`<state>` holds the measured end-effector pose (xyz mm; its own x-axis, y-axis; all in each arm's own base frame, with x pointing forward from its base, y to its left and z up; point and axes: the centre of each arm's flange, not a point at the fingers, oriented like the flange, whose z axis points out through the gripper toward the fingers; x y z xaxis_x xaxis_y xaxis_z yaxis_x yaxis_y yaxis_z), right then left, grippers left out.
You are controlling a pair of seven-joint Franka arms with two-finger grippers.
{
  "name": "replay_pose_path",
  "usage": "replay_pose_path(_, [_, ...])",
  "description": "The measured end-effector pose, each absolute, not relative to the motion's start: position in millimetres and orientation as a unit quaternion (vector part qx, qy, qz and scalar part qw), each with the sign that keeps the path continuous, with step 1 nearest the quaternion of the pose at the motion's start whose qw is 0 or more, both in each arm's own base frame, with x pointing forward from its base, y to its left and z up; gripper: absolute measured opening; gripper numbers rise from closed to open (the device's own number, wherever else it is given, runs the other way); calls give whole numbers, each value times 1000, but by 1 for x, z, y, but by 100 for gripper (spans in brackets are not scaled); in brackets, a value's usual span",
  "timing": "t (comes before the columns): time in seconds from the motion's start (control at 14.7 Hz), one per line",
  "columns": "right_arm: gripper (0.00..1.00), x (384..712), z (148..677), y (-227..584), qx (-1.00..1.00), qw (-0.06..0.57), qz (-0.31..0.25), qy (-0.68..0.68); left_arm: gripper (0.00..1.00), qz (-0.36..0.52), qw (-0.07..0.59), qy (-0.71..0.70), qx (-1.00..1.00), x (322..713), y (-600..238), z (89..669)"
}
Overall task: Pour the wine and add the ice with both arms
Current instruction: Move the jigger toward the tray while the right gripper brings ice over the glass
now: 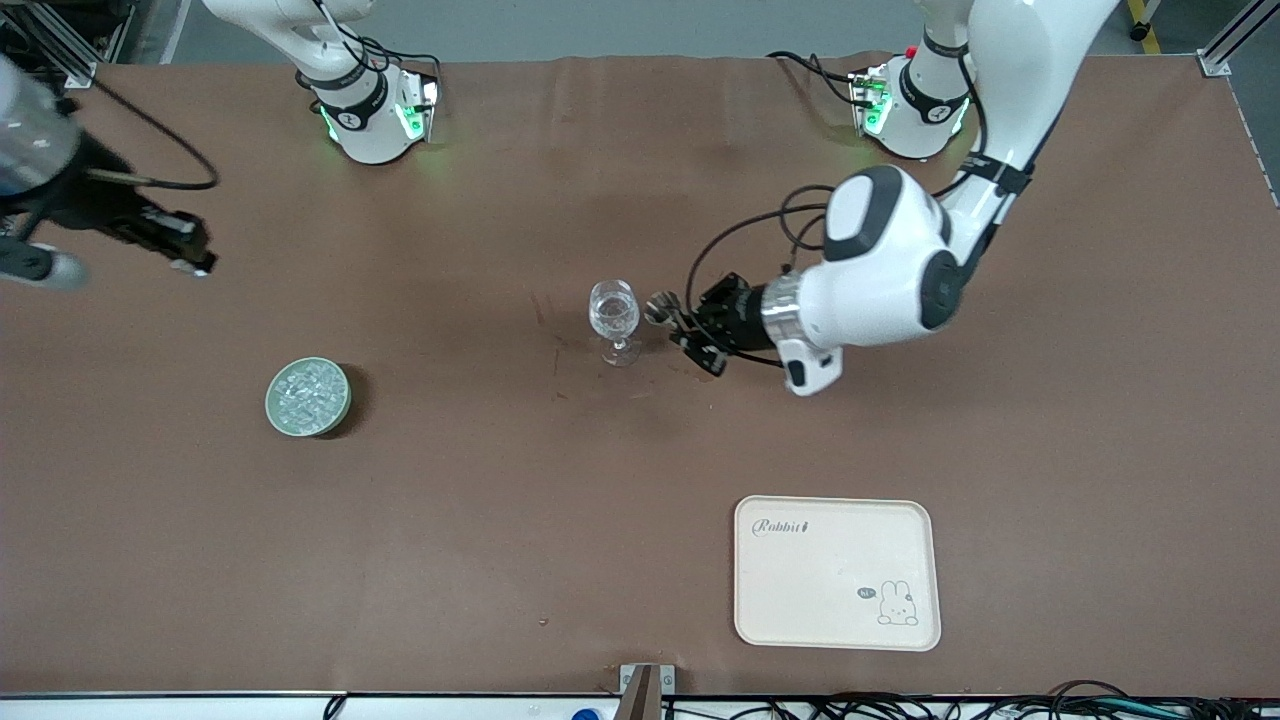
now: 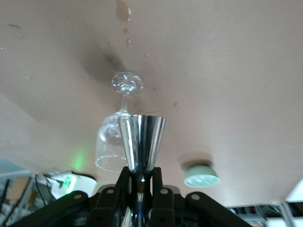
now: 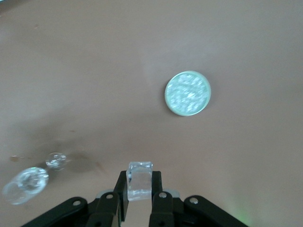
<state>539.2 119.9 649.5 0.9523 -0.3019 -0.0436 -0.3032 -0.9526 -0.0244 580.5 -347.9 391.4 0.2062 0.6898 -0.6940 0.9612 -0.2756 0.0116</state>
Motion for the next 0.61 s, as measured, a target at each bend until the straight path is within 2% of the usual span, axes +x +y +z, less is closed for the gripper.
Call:
replay_pose_path(0.34, [23, 522, 644, 237, -976, 56, -1, 210, 22, -334, 308, 591, 666, 637, -254, 394])
replay_pose_path(0.61, [23, 517, 602, 326, -969, 84, 10, 233, 22, -342, 341, 627, 611, 686, -201, 367])
